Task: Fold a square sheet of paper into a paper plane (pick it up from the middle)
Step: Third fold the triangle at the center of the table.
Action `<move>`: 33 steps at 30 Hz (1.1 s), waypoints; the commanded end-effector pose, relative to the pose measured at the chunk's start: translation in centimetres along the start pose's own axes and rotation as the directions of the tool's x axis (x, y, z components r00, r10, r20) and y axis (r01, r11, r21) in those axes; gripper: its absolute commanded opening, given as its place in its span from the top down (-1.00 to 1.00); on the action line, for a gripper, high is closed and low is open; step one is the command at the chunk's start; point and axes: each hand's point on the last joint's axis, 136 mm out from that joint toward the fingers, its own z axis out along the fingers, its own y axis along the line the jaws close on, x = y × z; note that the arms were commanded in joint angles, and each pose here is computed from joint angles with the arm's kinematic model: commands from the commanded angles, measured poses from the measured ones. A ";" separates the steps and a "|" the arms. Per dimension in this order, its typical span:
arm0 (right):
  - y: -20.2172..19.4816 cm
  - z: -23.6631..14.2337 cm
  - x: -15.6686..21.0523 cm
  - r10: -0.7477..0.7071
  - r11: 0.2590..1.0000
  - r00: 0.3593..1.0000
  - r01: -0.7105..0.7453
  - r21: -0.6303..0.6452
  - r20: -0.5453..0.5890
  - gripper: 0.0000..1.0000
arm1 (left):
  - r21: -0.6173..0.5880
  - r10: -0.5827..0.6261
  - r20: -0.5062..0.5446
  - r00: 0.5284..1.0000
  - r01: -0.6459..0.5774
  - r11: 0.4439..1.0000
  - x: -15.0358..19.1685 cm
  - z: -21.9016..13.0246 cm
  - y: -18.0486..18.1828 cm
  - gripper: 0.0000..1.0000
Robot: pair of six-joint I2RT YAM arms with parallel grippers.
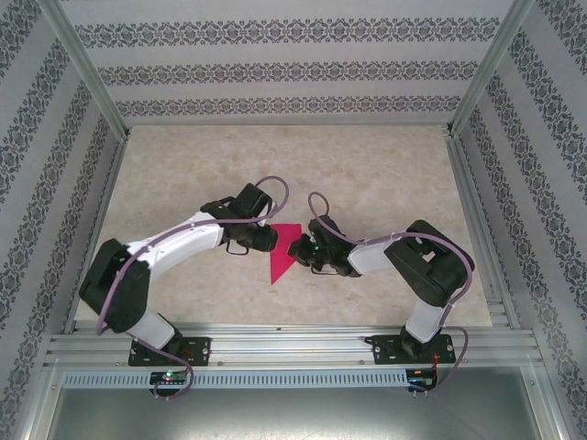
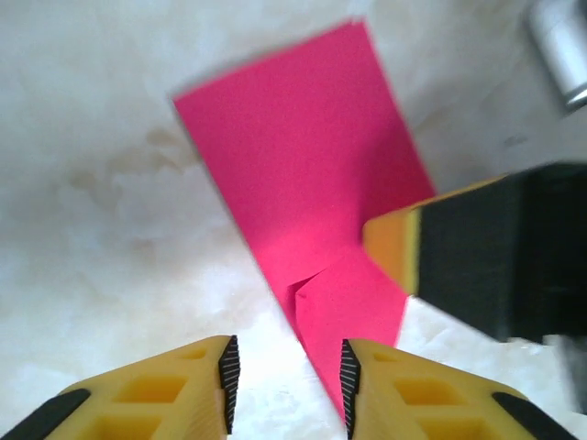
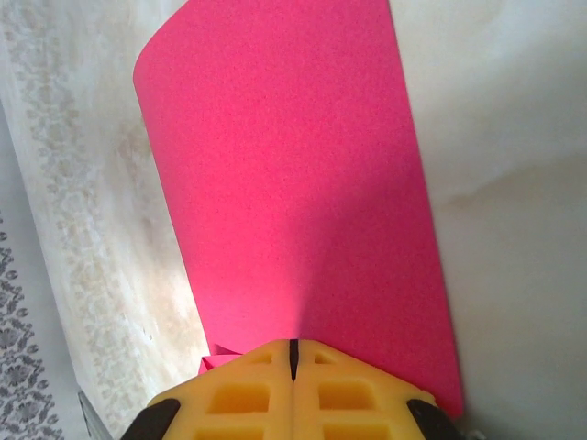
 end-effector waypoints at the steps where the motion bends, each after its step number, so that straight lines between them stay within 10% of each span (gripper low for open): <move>1: -4.1 -0.3 0.7 0.076 0.987 0.996 -0.083 0.141 0.054 0.97 | 0.117 -0.094 -0.001 0.996 0.094 0.989 0.5 -1.9 -1.7 0.39; 8: -3.7 -0.5 0.7 0.084 0.989 0.995 -0.090 0.114 0.060 0.94 | 0.437 -0.208 -0.136 0.969 0.247 0.865 3.4 -0.1 -7.3 0.62; 33: 3.5 -2.0 0.9 -0.131 0.991 0.990 0.129 -0.040 -0.052 0.85 | 0.075 -0.241 -0.313 0.919 0.277 0.958 10.1 7.6 -0.6 0.80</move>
